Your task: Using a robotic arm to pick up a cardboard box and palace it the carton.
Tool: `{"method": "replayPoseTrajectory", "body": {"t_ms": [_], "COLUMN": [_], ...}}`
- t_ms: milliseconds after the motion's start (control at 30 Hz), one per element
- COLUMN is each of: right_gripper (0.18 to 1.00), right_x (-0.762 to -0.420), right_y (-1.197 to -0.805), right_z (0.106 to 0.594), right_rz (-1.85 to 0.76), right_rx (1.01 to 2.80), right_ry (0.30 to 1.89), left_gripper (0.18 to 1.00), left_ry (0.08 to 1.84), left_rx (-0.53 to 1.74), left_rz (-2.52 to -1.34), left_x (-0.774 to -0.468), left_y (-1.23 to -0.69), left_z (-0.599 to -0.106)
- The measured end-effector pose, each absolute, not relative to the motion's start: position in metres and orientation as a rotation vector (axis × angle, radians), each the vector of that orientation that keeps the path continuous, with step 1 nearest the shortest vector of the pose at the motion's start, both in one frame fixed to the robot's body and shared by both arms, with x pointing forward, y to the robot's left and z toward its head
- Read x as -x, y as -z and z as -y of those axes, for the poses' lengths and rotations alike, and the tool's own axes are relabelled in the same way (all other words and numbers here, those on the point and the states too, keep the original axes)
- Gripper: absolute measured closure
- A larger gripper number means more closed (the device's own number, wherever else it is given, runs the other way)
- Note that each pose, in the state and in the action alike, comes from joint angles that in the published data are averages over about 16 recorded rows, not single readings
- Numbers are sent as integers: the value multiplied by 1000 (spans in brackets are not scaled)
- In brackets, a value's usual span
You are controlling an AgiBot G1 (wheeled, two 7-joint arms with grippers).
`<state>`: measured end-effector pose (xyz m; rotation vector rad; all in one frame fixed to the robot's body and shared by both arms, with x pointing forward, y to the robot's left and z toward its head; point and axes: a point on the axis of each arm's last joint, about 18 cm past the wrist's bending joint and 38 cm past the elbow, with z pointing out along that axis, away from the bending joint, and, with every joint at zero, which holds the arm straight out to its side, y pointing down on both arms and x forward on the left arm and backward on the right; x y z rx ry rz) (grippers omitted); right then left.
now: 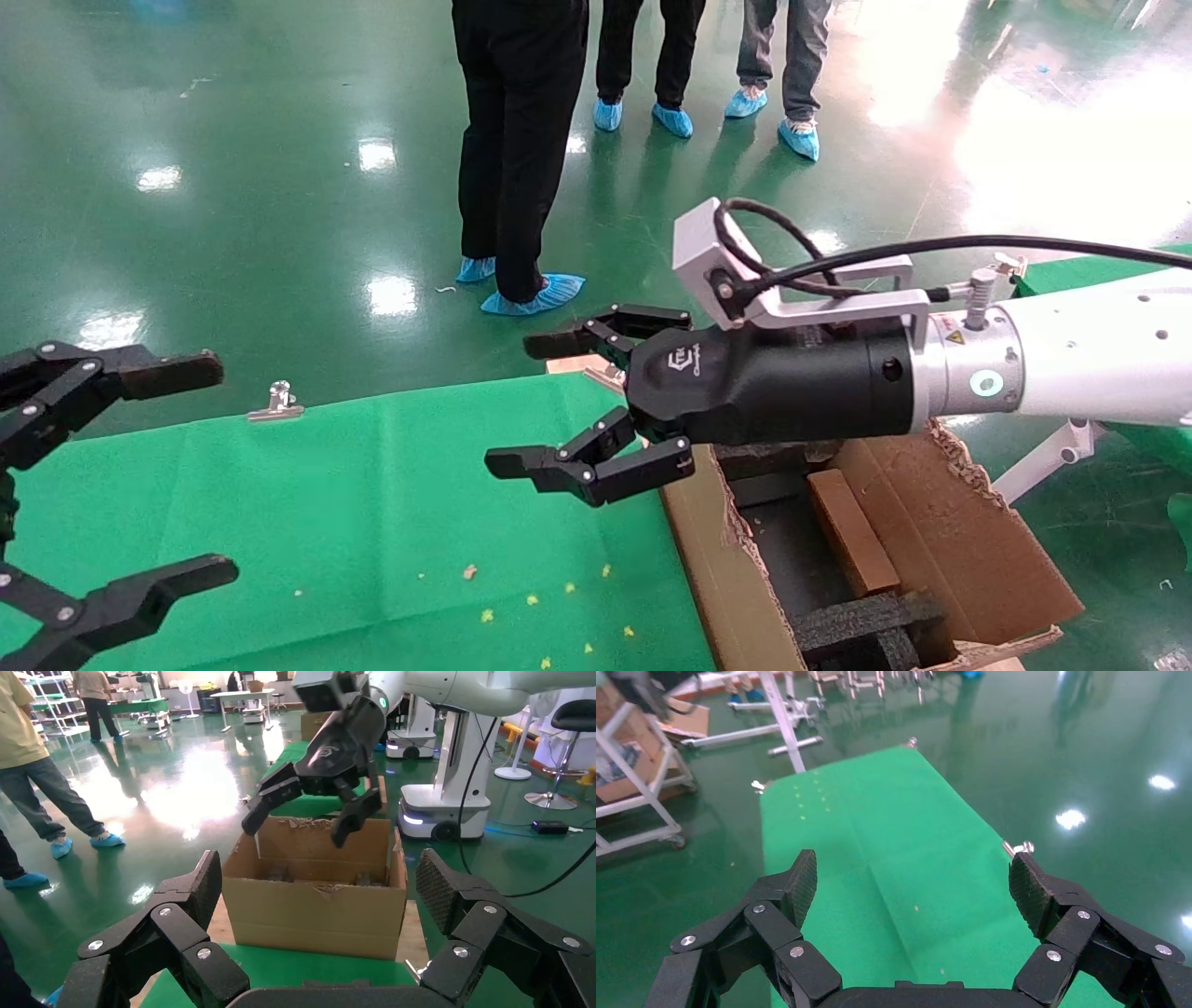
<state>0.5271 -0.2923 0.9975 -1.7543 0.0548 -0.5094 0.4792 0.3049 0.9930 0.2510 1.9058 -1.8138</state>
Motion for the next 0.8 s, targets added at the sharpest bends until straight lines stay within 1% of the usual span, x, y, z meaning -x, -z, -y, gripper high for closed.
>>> {"method": "replayPoseTrajectory", "body": {"t_ms": [800], "right_gripper": [178], "right_x": [-477], "right_y": [-992], "right_z": [301], "right_rz": [219], "right_rx": [1601], "right_ry": [547], "left_gripper": [184], "left_ry": [1814], "left_rx": [-251], "left_rz": [-1906], "left_x": [-479], "left_y": [-993], "left_z": [-305]}}
